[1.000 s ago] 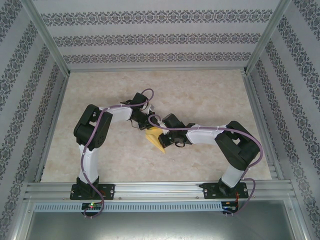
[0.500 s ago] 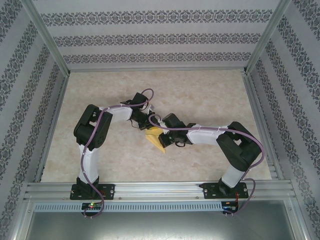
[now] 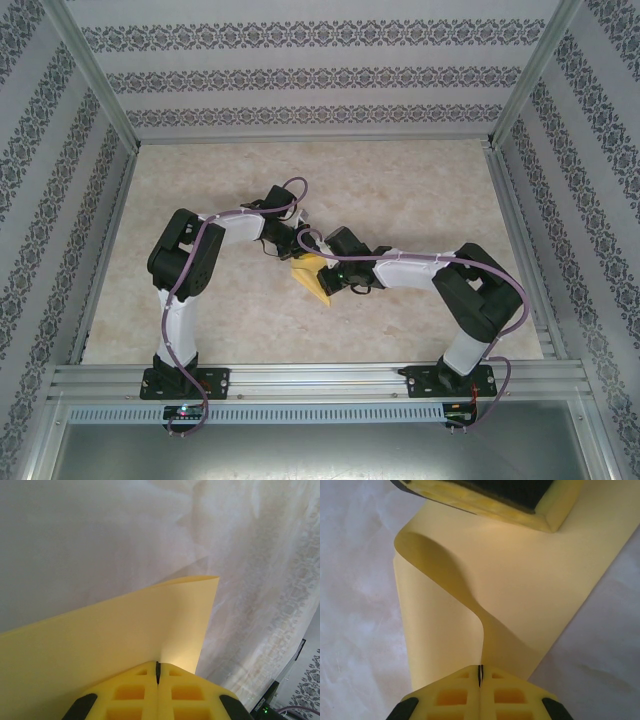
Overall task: Fold a paper plane with a square sheet of paper (fold left side to right side)
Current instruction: Third fold the triangle at the center of the table.
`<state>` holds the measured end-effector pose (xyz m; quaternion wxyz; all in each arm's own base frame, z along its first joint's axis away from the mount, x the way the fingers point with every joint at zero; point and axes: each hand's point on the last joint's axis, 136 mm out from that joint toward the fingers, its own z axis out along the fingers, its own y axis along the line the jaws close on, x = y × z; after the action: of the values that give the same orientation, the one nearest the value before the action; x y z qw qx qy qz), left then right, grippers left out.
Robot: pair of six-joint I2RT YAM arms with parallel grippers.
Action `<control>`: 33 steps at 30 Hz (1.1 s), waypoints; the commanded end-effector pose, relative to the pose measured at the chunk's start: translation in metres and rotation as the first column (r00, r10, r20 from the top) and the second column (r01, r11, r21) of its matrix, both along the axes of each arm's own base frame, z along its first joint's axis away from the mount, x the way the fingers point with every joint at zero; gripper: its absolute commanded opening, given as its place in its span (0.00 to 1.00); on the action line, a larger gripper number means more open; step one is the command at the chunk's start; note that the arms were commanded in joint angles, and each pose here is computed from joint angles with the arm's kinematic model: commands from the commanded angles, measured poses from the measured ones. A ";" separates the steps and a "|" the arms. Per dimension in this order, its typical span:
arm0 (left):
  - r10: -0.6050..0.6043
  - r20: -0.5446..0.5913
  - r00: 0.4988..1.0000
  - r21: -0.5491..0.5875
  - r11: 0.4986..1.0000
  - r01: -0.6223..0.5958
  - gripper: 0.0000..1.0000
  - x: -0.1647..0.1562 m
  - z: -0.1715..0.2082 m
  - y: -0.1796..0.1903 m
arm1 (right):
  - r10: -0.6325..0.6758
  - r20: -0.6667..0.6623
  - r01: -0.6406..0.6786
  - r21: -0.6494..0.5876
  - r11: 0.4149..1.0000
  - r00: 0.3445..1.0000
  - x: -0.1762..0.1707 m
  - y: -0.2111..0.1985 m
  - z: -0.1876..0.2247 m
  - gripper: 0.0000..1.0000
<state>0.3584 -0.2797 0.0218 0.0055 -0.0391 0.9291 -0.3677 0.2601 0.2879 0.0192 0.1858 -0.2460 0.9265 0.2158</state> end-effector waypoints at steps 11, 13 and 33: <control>-0.038 -0.008 0.999 0.050 0.998 0.038 0.11 -0.010 0.002 -0.001 | 0.025 -0.036 -0.027 -0.058 0.998 0.999 -0.007 -0.003 -0.016 0.00; -0.047 0.003 0.999 0.058 0.997 0.047 0.15 -0.007 0.008 0.000 | 0.030 -0.040 -0.032 -0.069 0.997 0.999 -0.010 -0.005 -0.016 0.00; 0.032 0.137 0.990 0.062 0.997 -0.041 0.16 0.015 0.077 0.054 | 0.066 -0.053 -0.071 -0.092 0.993 0.996 -0.020 -0.004 -0.019 0.00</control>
<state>0.3918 -0.2289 0.0846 0.0721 -0.0393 0.9396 -0.3322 0.2565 0.2938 0.0161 0.1843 -0.2682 0.9224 0.2082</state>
